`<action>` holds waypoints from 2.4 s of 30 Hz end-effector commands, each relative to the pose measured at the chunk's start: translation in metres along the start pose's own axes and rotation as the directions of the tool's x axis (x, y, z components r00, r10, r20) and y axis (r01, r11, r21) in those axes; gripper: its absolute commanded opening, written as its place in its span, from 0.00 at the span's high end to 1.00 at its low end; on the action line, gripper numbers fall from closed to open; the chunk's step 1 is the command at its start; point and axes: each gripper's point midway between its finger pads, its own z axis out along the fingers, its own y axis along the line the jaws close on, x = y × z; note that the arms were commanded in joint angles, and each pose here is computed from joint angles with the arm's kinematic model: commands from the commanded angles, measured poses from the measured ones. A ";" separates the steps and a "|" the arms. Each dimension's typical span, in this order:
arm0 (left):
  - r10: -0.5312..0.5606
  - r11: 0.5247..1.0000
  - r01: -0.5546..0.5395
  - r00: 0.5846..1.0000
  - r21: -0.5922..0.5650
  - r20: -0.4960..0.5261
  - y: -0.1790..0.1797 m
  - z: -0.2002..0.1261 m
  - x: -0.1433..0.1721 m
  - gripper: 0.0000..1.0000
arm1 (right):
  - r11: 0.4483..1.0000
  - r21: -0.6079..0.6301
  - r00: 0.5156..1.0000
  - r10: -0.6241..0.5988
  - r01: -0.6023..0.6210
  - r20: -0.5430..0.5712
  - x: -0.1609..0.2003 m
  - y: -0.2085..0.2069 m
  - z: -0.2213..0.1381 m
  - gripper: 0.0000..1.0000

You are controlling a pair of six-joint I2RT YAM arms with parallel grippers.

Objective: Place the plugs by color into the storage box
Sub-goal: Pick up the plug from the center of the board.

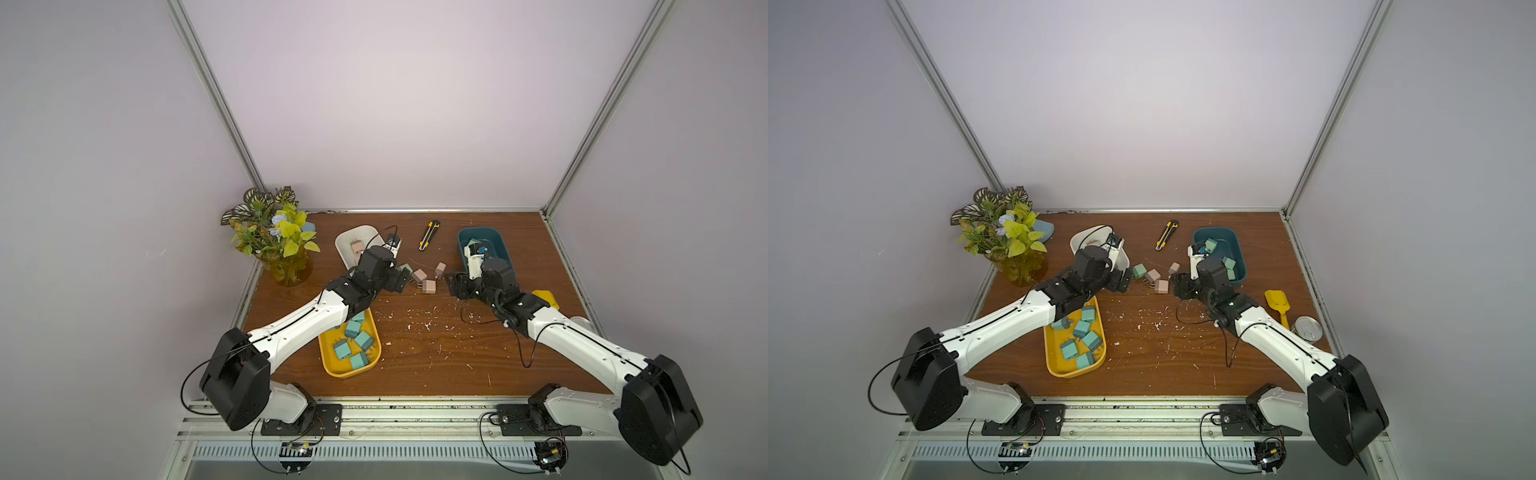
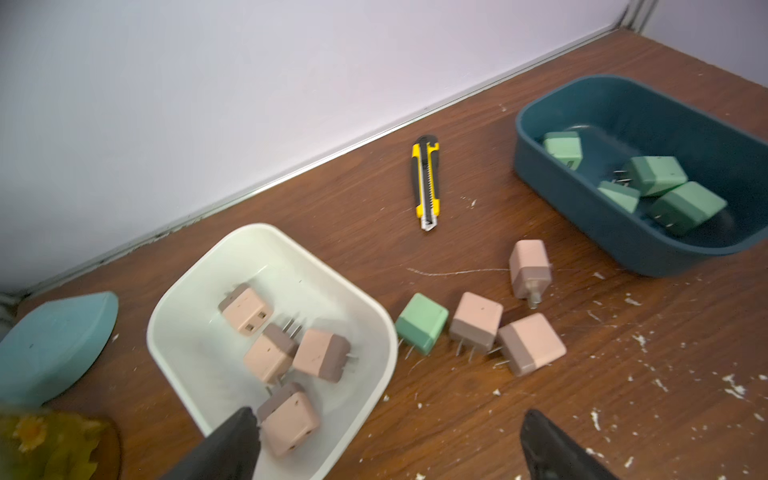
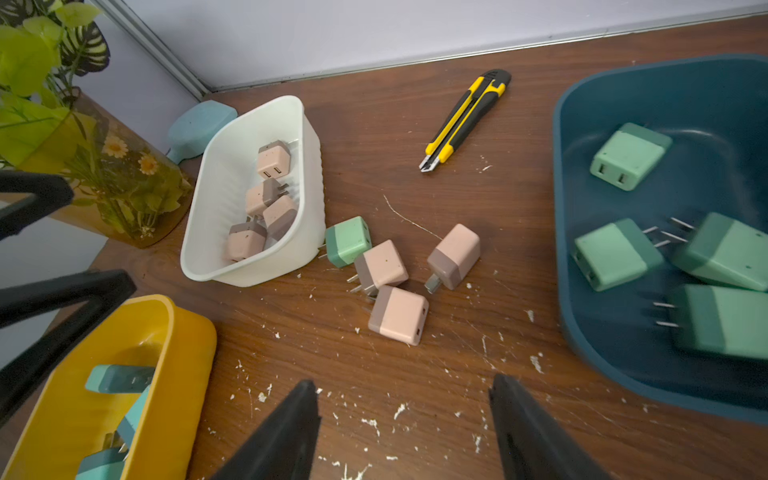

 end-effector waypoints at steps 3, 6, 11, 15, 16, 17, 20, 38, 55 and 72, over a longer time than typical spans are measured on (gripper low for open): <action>-0.077 0.995 0.077 0.997 -0.064 -0.007 0.036 -0.001 0.020 0.01 | 0.997 -0.054 0.999 -0.052 0.052 -0.006 -0.014 0.029 0.027 0.27; -0.133 0.990 0.132 0.991 -0.052 -0.018 0.042 0.003 0.019 0.01 | 0.997 -0.055 0.997 -0.059 0.056 -0.048 -0.013 0.037 0.051 0.26; -0.226 0.974 0.226 0.974 -0.005 -0.016 0.048 0.007 0.014 0.01 | 0.996 -0.052 0.987 -0.080 0.074 -0.136 -0.011 0.048 0.095 0.26; -0.268 0.963 0.269 0.963 0.014 -0.023 0.055 0.010 0.015 0.01 | 0.992 -0.066 0.970 -0.117 0.105 -0.214 -0.005 0.059 0.125 0.27; -0.279 0.960 0.279 0.960 0.014 -0.024 0.058 0.011 0.016 0.01 | 0.992 -0.068 0.967 -0.122 0.109 -0.225 -0.005 0.061 0.131 0.27; -0.288 0.957 0.288 0.957 0.014 -0.027 0.061 0.011 0.017 0.01 | 0.991 -0.072 0.964 -0.125 0.111 -0.235 -0.002 0.062 0.138 0.27; -0.327 0.945 0.328 0.944 0.019 -0.036 0.070 0.015 0.019 0.01 | 0.990 -0.082 0.961 -0.135 0.119 -0.240 -0.001 0.065 0.154 0.27; -0.380 0.903 0.397 0.916 0.164 -0.130 0.061 0.034 0.030 0.01 | 0.966 -0.181 0.915 -0.235 0.183 -0.328 0.031 0.079 0.206 0.29; -0.375 0.900 0.394 0.918 0.188 -0.130 0.057 0.033 0.028 0.01 | 0.963 -0.121 0.890 -0.270 0.242 -0.368 0.047 0.065 0.212 0.41; -0.361 0.903 0.380 0.924 0.202 -0.125 0.056 0.029 0.024 0.03 | 0.967 -0.160 0.941 -0.233 0.197 -0.247 0.005 0.085 0.177 0.55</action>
